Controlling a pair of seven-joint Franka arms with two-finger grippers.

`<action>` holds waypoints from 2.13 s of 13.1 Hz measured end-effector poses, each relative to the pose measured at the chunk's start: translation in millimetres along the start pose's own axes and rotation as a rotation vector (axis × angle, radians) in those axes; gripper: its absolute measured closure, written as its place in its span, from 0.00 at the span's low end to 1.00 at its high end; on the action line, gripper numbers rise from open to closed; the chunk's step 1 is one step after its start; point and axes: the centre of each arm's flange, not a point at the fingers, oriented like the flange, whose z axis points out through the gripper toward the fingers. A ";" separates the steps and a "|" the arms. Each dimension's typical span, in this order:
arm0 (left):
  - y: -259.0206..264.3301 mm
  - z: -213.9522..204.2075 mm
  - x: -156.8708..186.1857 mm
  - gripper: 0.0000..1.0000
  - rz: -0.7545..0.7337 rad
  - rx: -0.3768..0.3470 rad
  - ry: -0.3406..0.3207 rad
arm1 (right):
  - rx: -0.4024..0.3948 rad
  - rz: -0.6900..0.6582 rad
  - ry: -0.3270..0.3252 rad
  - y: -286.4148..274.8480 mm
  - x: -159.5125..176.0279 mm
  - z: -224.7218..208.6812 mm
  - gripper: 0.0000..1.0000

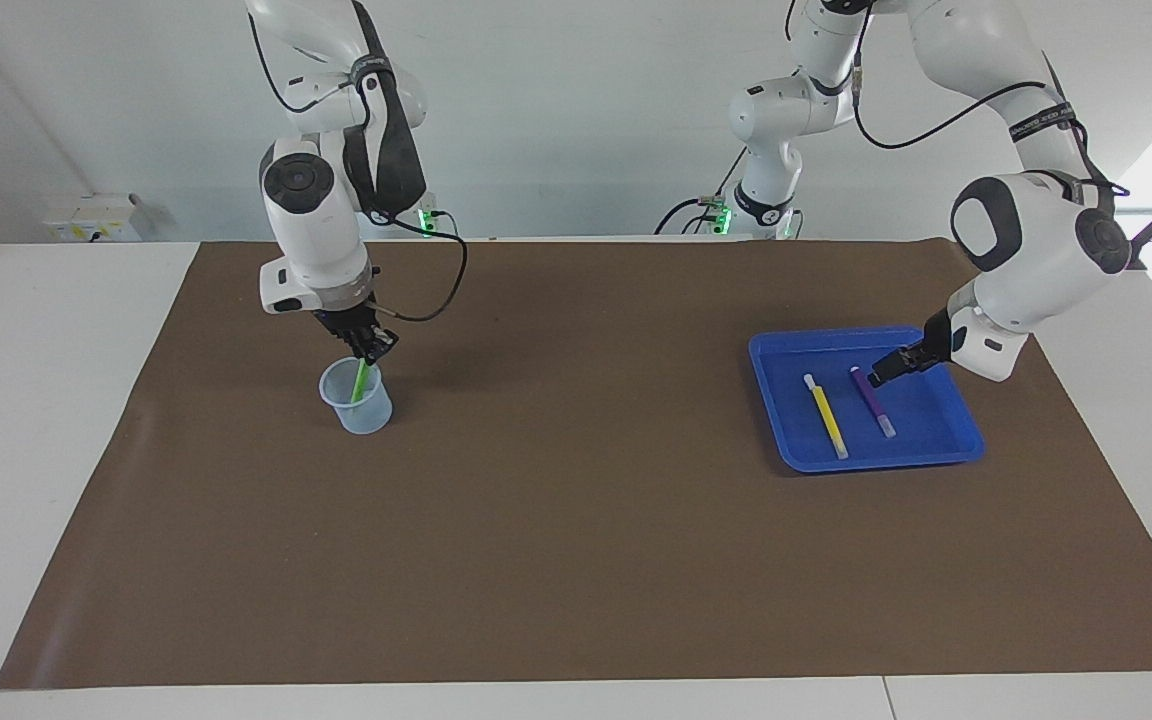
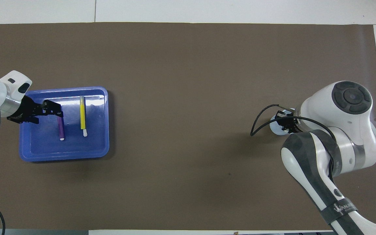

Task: Right arm passes pens to left for tray arrangement
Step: 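Pull a green pen from the cup and carry it toward the left gripper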

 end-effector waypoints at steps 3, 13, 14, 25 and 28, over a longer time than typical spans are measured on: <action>37.9 -41.3 -24.7 0.00 -0.180 -0.065 0.018 | 0.043 0.016 0.006 3.1 -5.5 -46.3 0.83; 83.6 -102.7 -105.9 0.00 -0.519 -0.223 0.052 | 0.471 0.093 -0.173 -85.1 -65.5 -140.9 0.83; 83.5 -103.2 -107.7 0.00 -0.531 -0.242 0.040 | 0.539 0.132 -0.223 -100.5 -74.8 -148.4 0.83; 83.6 -105.6 -107.5 0.00 -0.843 -0.593 -0.262 | 0.856 0.254 -0.489 -227.0 -180.1 -189.4 0.83; 85.9 -106.9 -116.9 0.00 -0.862 -0.667 -0.358 | 0.870 0.238 -0.528 -247.9 -185.2 -186.0 0.83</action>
